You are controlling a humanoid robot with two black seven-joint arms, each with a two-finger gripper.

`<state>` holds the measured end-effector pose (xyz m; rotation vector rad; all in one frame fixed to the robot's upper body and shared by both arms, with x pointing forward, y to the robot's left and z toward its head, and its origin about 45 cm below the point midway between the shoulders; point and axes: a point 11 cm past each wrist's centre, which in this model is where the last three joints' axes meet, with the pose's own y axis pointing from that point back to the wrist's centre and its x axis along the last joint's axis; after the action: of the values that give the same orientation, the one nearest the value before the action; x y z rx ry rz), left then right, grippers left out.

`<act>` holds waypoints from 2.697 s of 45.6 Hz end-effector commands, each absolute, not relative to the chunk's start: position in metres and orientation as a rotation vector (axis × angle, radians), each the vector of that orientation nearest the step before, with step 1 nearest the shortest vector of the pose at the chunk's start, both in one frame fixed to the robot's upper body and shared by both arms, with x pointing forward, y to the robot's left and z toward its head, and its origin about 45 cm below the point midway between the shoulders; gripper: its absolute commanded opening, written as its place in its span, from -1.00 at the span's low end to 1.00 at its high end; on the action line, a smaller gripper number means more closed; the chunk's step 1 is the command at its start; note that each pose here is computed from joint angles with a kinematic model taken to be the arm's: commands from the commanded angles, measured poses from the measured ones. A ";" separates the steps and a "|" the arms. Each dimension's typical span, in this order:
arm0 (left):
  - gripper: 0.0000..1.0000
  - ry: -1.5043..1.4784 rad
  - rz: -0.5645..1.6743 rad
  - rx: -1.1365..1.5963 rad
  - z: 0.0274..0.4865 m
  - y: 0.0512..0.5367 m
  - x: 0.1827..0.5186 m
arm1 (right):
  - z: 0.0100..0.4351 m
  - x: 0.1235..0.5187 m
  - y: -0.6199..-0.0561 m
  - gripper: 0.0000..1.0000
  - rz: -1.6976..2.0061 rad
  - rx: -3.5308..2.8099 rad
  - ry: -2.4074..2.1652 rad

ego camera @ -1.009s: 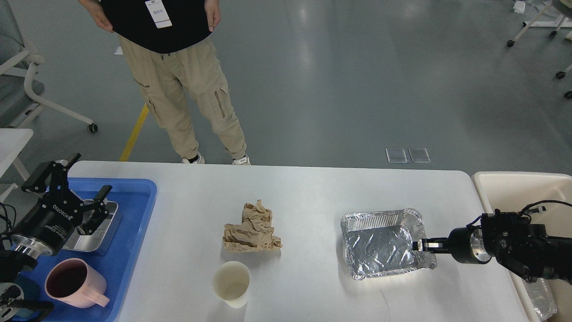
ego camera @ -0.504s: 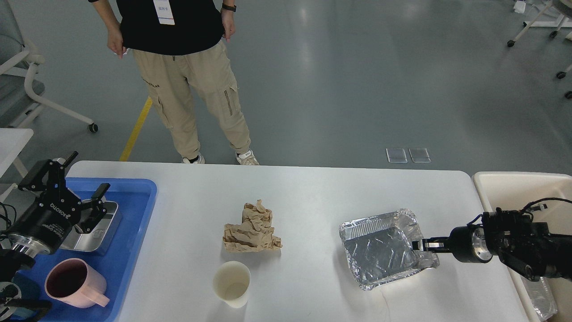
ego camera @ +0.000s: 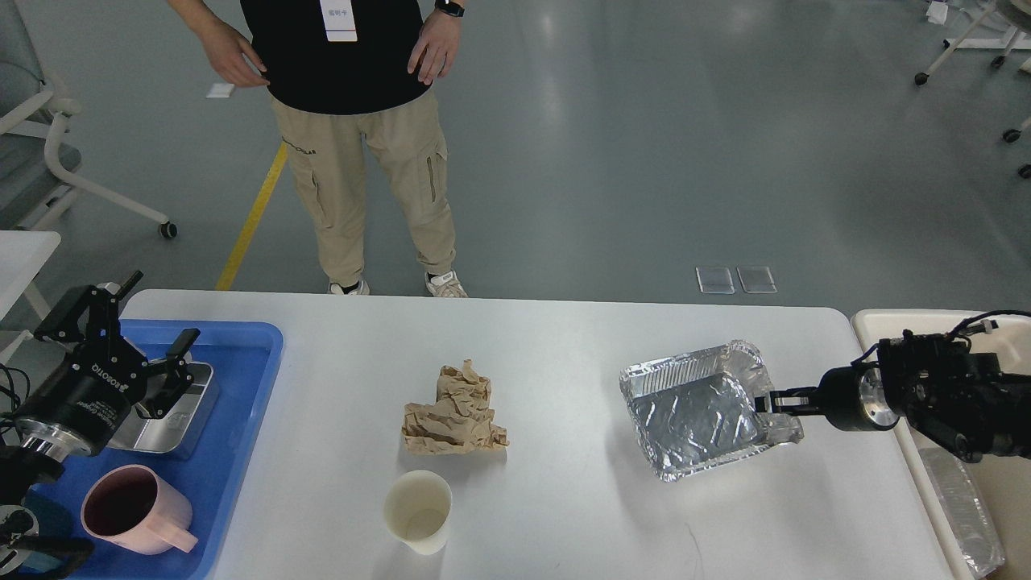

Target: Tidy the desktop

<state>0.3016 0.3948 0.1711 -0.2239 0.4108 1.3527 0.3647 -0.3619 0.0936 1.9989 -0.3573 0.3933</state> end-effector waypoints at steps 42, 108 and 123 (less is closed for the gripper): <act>0.94 0.380 1.355 -0.204 0.180 0.403 0.305 | 0.172 0.460 -0.169 -1.00 0.607 1.999 -0.147; 0.94 0.012 1.040 0.366 0.199 0.386 0.308 | 0.188 0.471 -0.176 -1.00 0.393 2.003 -0.326; 0.94 -0.212 0.859 0.858 0.248 0.443 0.298 | 0.190 0.473 -0.175 -1.00 0.402 2.018 -0.342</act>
<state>0.3026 0.4236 0.2368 0.6823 -0.1380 0.9040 0.4724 -0.1760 0.1888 2.0079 -0.3358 0.3999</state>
